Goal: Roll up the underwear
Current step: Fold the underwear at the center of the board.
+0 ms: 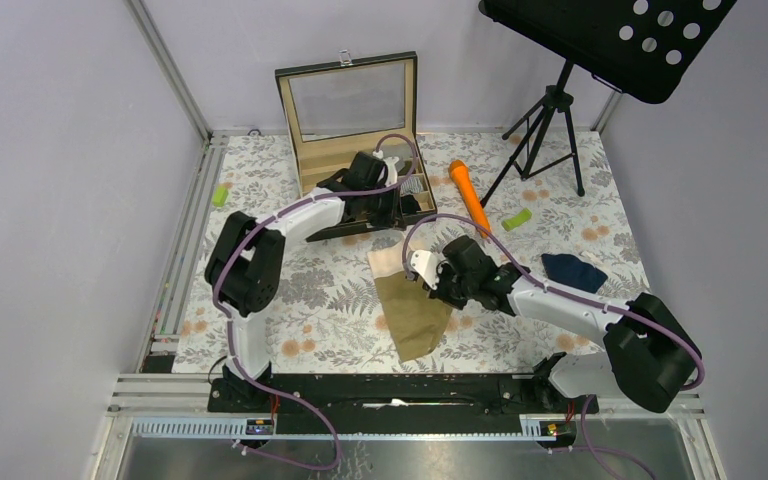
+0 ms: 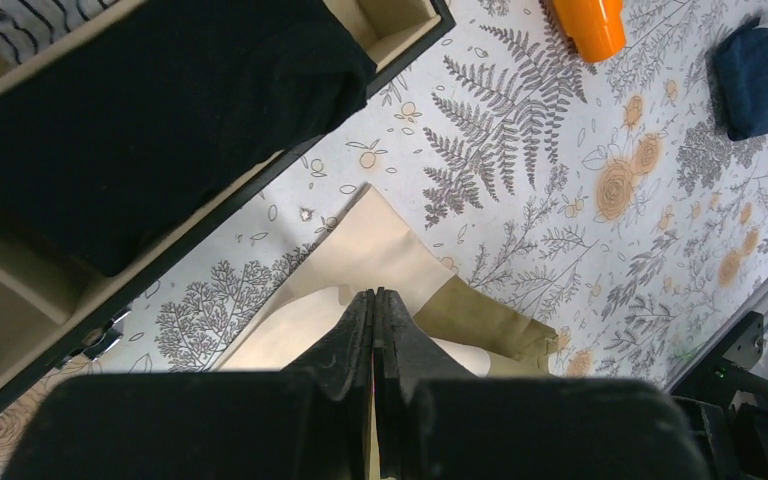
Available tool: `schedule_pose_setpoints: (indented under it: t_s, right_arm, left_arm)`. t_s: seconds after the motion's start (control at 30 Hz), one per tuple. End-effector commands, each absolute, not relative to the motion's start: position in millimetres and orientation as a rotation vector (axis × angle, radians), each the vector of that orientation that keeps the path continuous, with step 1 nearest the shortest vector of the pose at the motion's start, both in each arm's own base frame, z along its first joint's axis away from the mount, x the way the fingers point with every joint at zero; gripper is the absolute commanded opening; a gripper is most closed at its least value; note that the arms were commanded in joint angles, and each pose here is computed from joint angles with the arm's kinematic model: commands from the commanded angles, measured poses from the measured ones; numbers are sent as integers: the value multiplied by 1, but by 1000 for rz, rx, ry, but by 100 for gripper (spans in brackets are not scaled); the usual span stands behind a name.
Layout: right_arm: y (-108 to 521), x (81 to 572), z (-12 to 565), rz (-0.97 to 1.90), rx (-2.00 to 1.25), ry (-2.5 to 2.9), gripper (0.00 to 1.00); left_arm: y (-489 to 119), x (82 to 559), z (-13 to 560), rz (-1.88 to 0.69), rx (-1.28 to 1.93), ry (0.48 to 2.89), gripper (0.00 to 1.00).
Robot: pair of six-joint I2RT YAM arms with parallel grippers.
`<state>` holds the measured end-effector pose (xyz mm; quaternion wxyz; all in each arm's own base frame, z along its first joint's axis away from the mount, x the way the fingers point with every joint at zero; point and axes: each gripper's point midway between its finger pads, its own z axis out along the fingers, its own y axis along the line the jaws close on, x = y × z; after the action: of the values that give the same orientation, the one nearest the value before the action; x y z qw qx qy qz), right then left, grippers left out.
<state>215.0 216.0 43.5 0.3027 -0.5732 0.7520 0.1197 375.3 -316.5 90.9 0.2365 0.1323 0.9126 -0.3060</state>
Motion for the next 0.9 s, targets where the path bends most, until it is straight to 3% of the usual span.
schedule_pose_setpoints:
  t_s: [0.0, 0.27, 0.4, 0.5, 0.67, 0.87]
  right_arm:
    - [214, 224, 49, 294, -1512, 1995, 3]
    - [206, 238, 42, 253, -1483, 2035, 5]
    - [194, 250, 37, 207, -1450, 2070, 12]
    - [189, 251, 39, 207, -1430, 2097, 28]
    - [182, 260, 58, 178, -1319, 2119, 42]
    - [180, 273, 86, 253, -1126, 2164, 46]
  left_arm:
    - [-307, 392, 108, -763, 306, 2439, 0]
    - [-315, 411, 79, -711, 309, 2460, 0]
    - [-331, 421, 81, -734, 375, 2419, 1]
    - [-349, 425, 91, -820, 435, 2366, 17]
    - [-356, 436, 125, -802, 465, 2275, 34]
    - [-335, 411, 149, -765, 509, 2250, 40]
